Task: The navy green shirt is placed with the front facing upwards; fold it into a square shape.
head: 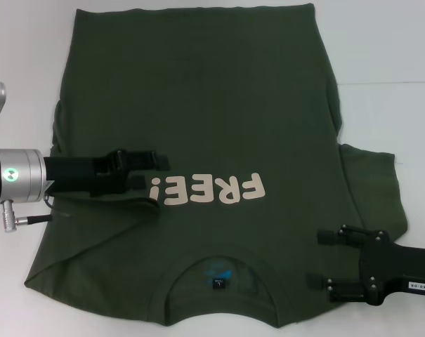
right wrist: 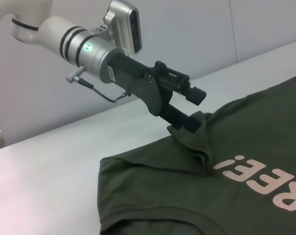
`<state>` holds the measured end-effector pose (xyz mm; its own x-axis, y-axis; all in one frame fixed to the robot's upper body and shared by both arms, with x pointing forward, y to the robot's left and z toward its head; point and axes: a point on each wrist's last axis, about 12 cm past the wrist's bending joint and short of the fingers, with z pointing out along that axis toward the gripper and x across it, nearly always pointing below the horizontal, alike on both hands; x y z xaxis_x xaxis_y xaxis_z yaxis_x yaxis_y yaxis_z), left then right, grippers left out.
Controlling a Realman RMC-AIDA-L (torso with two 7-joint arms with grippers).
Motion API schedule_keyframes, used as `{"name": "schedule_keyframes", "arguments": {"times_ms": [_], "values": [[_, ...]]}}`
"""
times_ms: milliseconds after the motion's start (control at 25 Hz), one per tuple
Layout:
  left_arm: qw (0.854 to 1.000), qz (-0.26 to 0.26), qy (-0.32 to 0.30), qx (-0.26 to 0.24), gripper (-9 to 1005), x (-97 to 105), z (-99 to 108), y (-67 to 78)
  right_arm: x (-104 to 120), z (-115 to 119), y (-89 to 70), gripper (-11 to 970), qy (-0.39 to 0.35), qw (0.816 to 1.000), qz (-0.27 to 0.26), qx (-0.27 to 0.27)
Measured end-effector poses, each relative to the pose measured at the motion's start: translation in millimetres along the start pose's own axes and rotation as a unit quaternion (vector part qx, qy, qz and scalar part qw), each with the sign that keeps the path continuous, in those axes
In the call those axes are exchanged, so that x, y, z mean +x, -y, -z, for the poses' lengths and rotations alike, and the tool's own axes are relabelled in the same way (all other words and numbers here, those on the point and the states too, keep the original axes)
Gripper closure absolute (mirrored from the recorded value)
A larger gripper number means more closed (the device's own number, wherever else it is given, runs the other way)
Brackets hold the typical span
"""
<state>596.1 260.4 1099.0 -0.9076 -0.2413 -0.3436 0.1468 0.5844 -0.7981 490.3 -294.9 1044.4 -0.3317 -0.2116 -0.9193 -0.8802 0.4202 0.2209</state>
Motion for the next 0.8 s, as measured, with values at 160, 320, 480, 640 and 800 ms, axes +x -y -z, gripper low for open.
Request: {"name": "schedule_keyframes", "arguments": {"times_ms": [160,320,480,640,800], "values": [[1.0,0.001,0.007,-0.014,218,-8,13,-4.4,0,0,-0.1,66,0.0,1.0,-0.001,0.001],[0.997,0.034,0.038,-0.064,219,-21,48,-23.4,0,1,0.8,66,-0.001,1.0,-0.001,0.003],[0.989,0.049,0.069,-0.125,219,-24,68,-43.3,0,0,2.1,67,-0.002,1.0,0.001,0.006],[0.98,0.056,0.092,-0.166,219,-23,77,-57.8,-1,-1,2.9,67,-0.003,1.0,0.001,0.007],[0.977,0.066,0.104,-0.172,219,-21,79,-63.2,-2,-1,3.4,68,-0.003,1.0,0.002,0.007]]}}
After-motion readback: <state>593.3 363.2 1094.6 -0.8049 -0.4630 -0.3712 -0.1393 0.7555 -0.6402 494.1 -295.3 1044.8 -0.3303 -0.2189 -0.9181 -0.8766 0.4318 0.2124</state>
